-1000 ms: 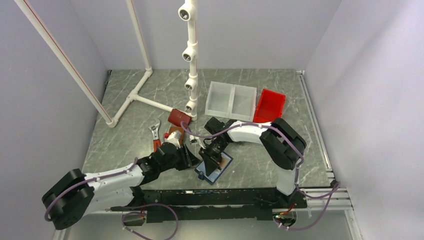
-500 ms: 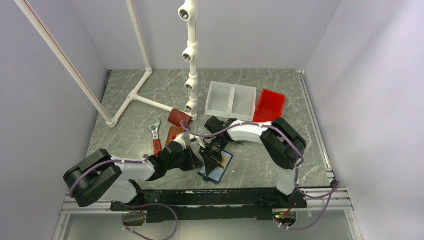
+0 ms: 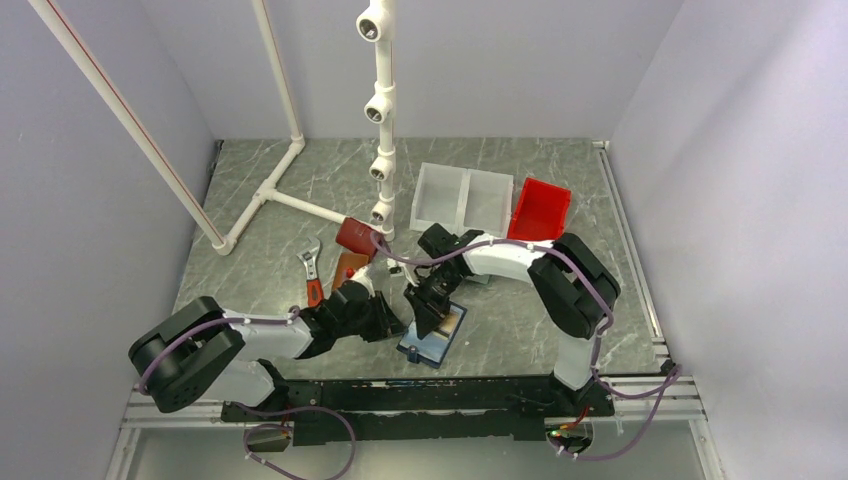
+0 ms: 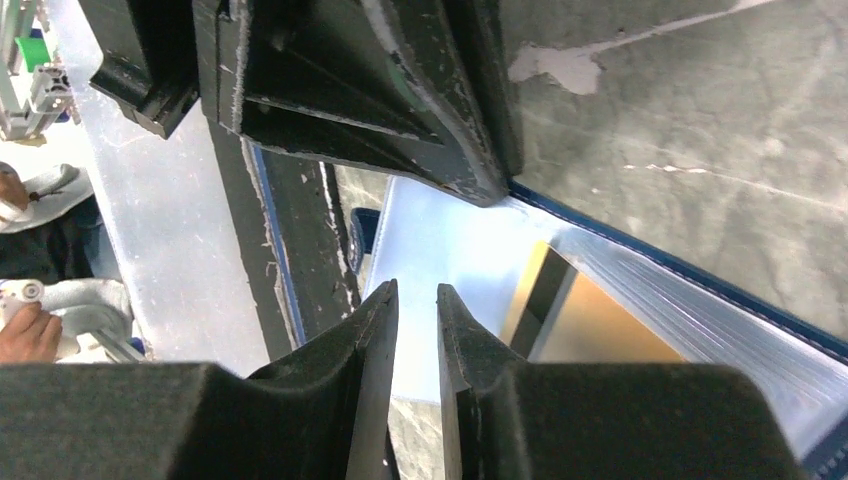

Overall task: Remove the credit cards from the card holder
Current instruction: Open the card holder at the center of the board.

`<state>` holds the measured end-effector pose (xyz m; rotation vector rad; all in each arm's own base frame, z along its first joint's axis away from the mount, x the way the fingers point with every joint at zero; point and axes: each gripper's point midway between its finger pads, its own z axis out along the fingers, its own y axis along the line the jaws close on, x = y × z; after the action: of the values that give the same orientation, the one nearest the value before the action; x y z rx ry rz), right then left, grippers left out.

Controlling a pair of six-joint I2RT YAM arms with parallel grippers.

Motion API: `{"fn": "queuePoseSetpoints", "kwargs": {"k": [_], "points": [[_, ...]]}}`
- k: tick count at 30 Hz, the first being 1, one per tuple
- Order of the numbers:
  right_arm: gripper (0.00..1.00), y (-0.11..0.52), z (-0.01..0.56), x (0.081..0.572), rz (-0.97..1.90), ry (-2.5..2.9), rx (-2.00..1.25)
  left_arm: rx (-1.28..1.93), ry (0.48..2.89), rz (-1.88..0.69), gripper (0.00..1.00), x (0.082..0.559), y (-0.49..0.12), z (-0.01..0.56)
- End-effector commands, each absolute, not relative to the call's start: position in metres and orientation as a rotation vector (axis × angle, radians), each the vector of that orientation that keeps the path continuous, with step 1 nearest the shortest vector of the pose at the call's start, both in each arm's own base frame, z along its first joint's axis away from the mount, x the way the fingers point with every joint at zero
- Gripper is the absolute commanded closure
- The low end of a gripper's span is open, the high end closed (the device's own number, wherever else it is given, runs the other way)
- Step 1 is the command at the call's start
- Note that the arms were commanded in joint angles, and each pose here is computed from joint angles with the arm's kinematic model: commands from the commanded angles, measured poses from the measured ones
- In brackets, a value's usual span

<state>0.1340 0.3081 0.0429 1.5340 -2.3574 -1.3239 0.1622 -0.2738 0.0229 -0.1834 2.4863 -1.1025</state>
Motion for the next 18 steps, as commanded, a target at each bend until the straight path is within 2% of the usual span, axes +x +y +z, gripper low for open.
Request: {"fn": "queuePoseSetpoints", "kwargs": {"k": [1, 9, 14, 18], "points": [[0.76, 0.312, 0.058, 0.152, -1.335, -2.408, 1.638, -0.154, 2.467, -1.109, 0.79, 0.167, -0.279, 0.034], [0.77, 0.304, 0.061, 0.169, -1.23, -2.491, 1.744, -0.136, 2.446, -1.093, 0.78, 0.168, -0.274, 0.045], [0.72, 0.292, 0.079, 0.184, -1.216, -2.553, 1.864, -0.112, 2.429, -1.078, 0.77, 0.169, -0.273, 0.053], [0.7, 0.291, 0.076, 0.175, -1.23, -2.508, 1.88, -0.084, 2.41, -1.057, 0.77, 0.174, -0.273, 0.067]]}}
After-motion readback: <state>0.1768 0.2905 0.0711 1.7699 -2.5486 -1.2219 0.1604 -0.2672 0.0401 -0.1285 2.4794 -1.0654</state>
